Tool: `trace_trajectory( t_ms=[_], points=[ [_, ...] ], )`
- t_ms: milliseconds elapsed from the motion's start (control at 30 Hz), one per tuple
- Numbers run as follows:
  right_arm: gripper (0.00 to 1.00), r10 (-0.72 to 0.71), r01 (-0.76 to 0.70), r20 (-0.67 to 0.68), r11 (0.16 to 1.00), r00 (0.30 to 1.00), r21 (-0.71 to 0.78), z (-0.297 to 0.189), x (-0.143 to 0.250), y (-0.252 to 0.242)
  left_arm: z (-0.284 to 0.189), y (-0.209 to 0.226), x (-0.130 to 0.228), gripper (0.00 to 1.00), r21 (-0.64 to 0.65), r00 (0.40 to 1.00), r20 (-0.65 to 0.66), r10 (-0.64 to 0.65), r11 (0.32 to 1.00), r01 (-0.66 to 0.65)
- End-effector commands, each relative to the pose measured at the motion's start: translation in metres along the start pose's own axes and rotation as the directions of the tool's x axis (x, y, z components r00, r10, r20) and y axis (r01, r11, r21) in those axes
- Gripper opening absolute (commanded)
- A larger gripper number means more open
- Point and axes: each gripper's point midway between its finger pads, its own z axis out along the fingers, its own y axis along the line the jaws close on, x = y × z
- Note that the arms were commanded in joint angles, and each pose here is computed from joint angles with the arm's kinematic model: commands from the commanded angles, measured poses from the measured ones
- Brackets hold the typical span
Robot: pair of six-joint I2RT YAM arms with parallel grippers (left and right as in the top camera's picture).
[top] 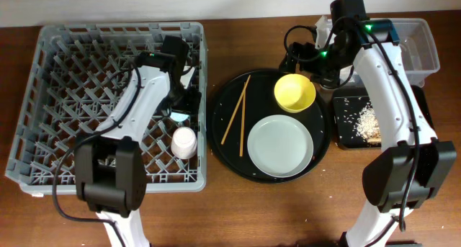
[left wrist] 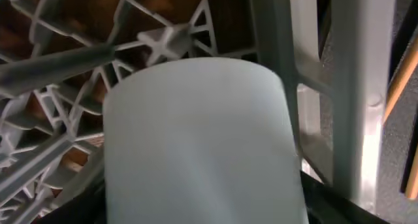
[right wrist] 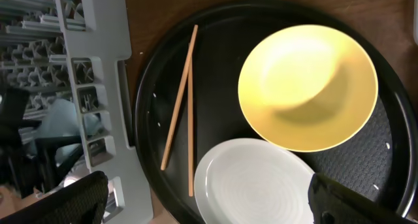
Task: Sort waste into correct bins and load items into the dishwasher rack
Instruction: 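Place the blue cup upside down in the rack with left gripper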
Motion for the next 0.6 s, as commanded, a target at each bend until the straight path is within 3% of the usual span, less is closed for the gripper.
trace_trajectory(
  t_ms=[0, 33, 100, 233, 367, 400, 467, 567],
  points=[
    [0.98, -0.029, 0.029, -0.005, 0.999, 1.000, 0.019, -0.004, 0.003, -0.004, -0.012, -0.002, -0.016, 0.81, 0.002, 0.999, 0.042, 0.002, 1.000, -0.002],
    [0.96, -0.029, 0.029, -0.007, 0.999, 1.000, 0.027, -0.004, 0.004, -0.005, -0.029, -0.005, -0.026, 0.82, 0.018, 0.997, 0.073, 0.003, 1.000, -0.004],
    [0.82, -0.019, 0.020, -0.013, 0.995, 1.000, 0.096, -0.004, 0.006, -0.018, -0.066, -0.012, -0.042, 0.82, 0.057, 0.991, 0.135, 0.002, 0.998, -0.010],
    [0.82, -0.011, 0.014, -0.024, 0.991, 1.000, 0.135, -0.005, 0.009, -0.025, -0.113, -0.013, -0.043, 0.82, 0.066, 0.986, 0.166, 0.002, 0.998, -0.013],
    [0.82, -0.011, 0.014, -0.024, 0.991, 1.000, 0.135, -0.005, 0.010, -0.025, -0.112, -0.017, 0.026, 0.65, 0.078, 0.993, -0.116, 0.010, 0.997, -0.001],
    [0.82, -0.011, 0.014, -0.024, 0.991, 1.000, 0.135, -0.005, 0.010, -0.025, -0.111, -0.019, 0.031, 0.62, 0.079, 0.991, -0.136, 0.019, 0.997, -0.009],
    [0.82, -0.010, 0.014, -0.025, 0.991, 1.000, 0.135, -0.005, 0.010, -0.025, -0.103, -0.025, 0.032, 0.41, 0.079, 0.989, -0.145, 0.035, 0.997, -0.024],
    [0.82, -0.010, 0.014, -0.025, 0.991, 1.000, 0.136, -0.005, 0.010, -0.025, -0.073, -0.034, 0.028, 0.37, 0.080, 0.988, -0.145, 0.058, 0.996, -0.046]
  ],
)
